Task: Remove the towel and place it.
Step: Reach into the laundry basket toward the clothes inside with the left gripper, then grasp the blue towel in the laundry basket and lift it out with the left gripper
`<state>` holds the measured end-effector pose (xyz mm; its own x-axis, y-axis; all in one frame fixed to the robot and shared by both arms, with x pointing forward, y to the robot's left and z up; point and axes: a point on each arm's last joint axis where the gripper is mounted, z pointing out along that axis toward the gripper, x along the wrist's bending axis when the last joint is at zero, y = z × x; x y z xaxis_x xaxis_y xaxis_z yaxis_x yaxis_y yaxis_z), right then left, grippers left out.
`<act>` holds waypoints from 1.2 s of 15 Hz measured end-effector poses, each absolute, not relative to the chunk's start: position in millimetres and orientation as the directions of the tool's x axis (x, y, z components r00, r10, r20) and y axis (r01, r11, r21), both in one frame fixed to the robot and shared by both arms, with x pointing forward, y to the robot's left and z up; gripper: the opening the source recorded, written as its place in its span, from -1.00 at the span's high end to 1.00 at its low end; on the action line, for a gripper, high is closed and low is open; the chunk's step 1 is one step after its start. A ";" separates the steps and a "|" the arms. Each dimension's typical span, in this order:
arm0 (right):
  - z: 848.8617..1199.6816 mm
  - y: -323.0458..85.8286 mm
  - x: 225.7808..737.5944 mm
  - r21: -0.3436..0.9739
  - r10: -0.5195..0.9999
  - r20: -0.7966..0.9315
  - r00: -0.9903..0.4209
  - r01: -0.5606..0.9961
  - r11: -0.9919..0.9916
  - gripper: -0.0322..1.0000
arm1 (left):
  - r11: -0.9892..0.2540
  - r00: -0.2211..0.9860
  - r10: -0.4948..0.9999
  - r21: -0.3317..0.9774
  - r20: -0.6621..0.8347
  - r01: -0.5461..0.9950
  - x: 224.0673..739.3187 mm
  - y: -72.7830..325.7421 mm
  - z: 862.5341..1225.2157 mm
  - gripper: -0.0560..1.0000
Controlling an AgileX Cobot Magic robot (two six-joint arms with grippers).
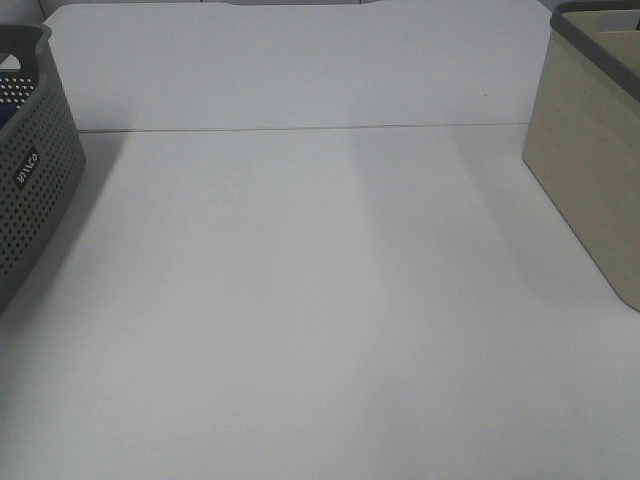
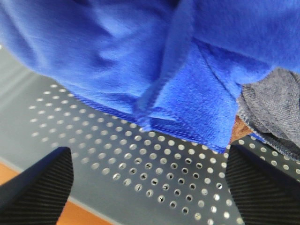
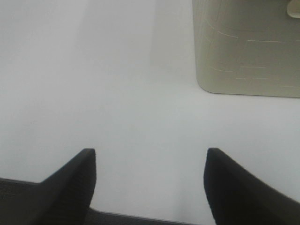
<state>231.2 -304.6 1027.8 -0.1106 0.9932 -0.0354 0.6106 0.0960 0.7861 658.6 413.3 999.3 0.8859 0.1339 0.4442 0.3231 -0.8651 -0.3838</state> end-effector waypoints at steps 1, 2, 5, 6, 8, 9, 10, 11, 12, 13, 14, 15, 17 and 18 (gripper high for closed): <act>1027.8 -304.6 231.2 0.786 0.993 -0.035 -0.111 0.611 0.096 -0.34 | -0.866 0.894 0.127 -0.390 0.430 0.311 659.7 416.8 992.9 -0.65; 1027.8 -304.6 231.2 0.786 0.993 -0.035 -0.111 0.611 0.096 -0.34 | -0.870 0.903 0.113 -0.397 0.415 0.292 661.4 417.7 986.6 -0.65; 1027.8 -304.6 231.2 0.786 0.993 -0.035 -0.111 0.611 0.096 -0.34 | -0.890 0.903 0.051 -0.390 0.427 0.235 672.6 416.6 967.4 -0.64; 1027.8 -304.6 231.2 0.786 0.993 -0.035 -0.111 0.611 0.096 -0.34 | -0.892 0.902 0.047 -0.389 0.429 0.232 673.6 416.5 965.4 -0.64; 1027.8 -304.6 231.2 0.786 0.993 -0.035 -0.111 0.611 0.096 -0.34 | -0.894 0.910 0.023 -0.400 0.415 0.204 674.3 416.5 962.7 -0.64; 1027.8 -304.6 231.2 0.786 0.993 -0.035 -0.111 0.611 0.096 -0.34 | -0.894 0.912 0.015 -0.403 0.410 0.196 674.3 416.5 962.3 -0.64; 1027.8 -304.6 231.2 0.786 0.993 -0.035 -0.111 0.611 0.096 -0.34 | -0.894 0.913 0.012 -0.404 0.407 0.192 674.2 416.4 962.2 -0.63; 1027.8 -304.6 231.2 0.786 0.993 -0.035 -0.111 0.611 0.096 -0.34 | -0.897 0.914 0.020 -0.396 0.406 0.196 673.9 415.9 961.8 -0.59; 1027.8 -304.6 231.2 0.786 0.993 -0.035 -0.111 0.611 0.096 -0.34 | -0.900 0.914 0.031 -0.386 0.405 0.202 673.6 415.3 961.3 -0.52; 1027.8 -304.6 231.2 0.786 0.993 -0.035 -0.111 0.611 0.096 -0.34 | -0.901 0.913 0.036 -0.382 0.405 0.205 673.5 415.0 961.1 -0.48; 1027.8 -304.6 231.2 0.786 0.993 -0.035 -0.111 0.611 0.096 -0.34 | -0.905 0.914 0.050 -0.370 0.403 0.212 673.0 414.3 960.5 -0.41; 1027.8 -304.6 231.2 0.786 0.993 -0.035 -0.111 0.611 0.096 -0.34 | -0.908 0.914 0.065 -0.356 0.401 0.221 672.5 413.4 959.8 -0.38; 1027.8 -304.6 231.2 0.786 0.993 -0.035 -0.111 0.611 0.096 -0.34 | -0.914 0.913 0.089 -0.331 0.399 0.234 671.9 411.7 958.8 -0.37; 1027.8 -304.6 231.2 0.786 0.993 -0.035 -0.111 0.611 0.096 -0.34 | -0.915 0.913 0.093 -0.327 0.396 0.235 671.7 411.5 958.5 -0.36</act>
<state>231.2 -304.6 1027.8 -0.1106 0.9932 -0.0354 0.6106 0.0960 0.7861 671.7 411.5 958.5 0.9135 0.0932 0.3961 0.2352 -0.9153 -0.3270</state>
